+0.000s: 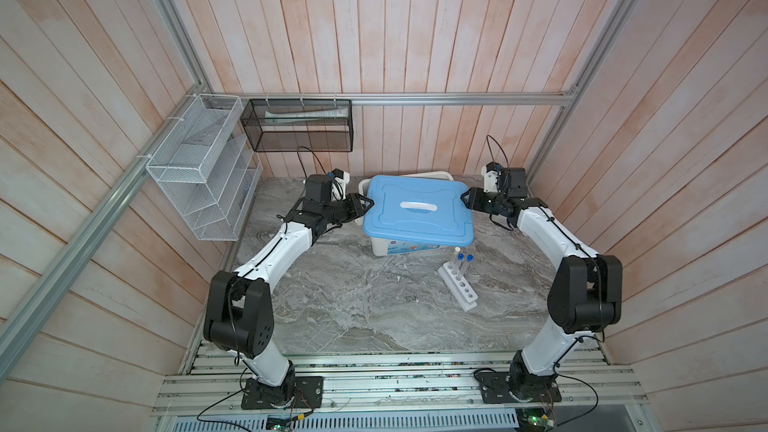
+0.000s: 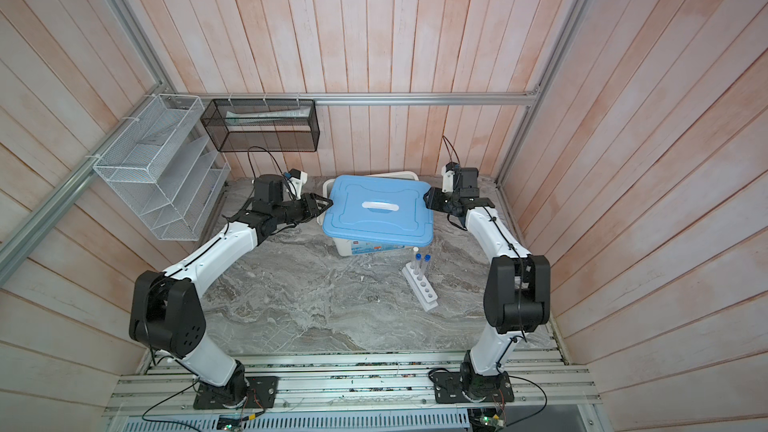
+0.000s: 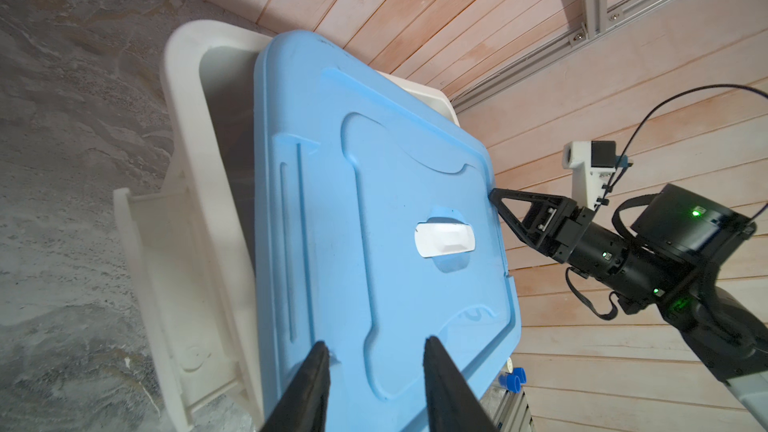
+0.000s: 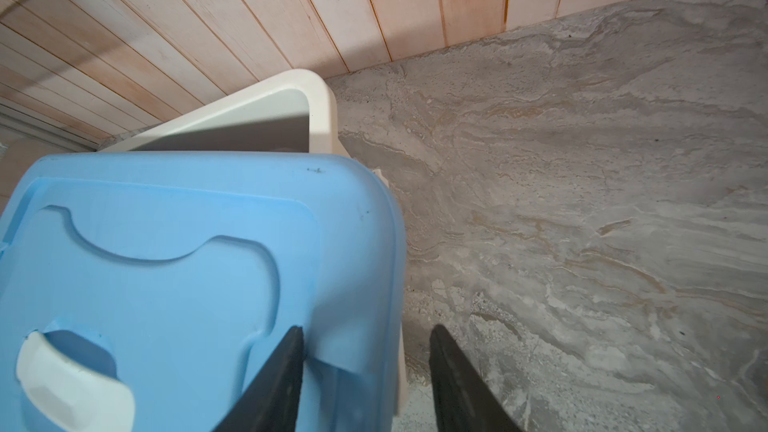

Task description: Organize the chemistry lab equipment

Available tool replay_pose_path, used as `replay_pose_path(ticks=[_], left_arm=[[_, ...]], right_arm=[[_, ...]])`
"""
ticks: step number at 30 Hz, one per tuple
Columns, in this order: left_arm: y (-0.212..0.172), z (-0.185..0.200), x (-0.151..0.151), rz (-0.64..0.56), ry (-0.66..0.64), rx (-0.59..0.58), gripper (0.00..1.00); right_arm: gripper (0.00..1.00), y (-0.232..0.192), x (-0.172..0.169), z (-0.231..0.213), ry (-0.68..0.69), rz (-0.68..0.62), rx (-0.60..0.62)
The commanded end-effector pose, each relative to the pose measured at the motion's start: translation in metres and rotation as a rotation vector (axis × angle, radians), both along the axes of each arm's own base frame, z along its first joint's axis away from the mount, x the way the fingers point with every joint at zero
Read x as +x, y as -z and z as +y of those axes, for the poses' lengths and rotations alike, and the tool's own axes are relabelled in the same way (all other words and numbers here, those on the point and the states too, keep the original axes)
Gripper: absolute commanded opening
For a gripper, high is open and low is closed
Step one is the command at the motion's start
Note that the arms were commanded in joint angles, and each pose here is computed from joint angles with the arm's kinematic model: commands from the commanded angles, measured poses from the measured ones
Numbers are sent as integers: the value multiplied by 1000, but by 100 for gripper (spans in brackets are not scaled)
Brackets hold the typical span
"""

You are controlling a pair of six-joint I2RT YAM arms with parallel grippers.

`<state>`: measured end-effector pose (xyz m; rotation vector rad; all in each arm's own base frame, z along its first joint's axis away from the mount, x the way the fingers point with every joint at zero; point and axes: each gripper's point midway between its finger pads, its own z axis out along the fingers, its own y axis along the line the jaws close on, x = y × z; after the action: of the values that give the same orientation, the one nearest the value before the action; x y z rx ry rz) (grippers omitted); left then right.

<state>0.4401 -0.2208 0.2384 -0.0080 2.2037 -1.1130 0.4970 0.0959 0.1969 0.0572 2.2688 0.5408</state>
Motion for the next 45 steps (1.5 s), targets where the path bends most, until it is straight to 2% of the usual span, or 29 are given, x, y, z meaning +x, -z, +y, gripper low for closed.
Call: replay_pose_path(ticks=[1, 7, 15, 32, 45], left_arm=[[-5, -1, 10, -26, -11, 1, 40], [3, -3, 12, -13, -3, -4, 40], [8, -5, 14, -5, 4, -6, 40], [11, -2, 13, -5, 6, -20, 40], [14, 2, 16, 3, 1, -32, 40]], right_arm=[[47, -5, 7, 2, -5, -13, 30], [37, -6, 12, 6, -18, -11, 41], [31, -13, 18, 12, -40, -17, 55], [31, -38, 37, 35, -86, -53, 49], [32, -31, 75, 45, -129, -33, 15]])
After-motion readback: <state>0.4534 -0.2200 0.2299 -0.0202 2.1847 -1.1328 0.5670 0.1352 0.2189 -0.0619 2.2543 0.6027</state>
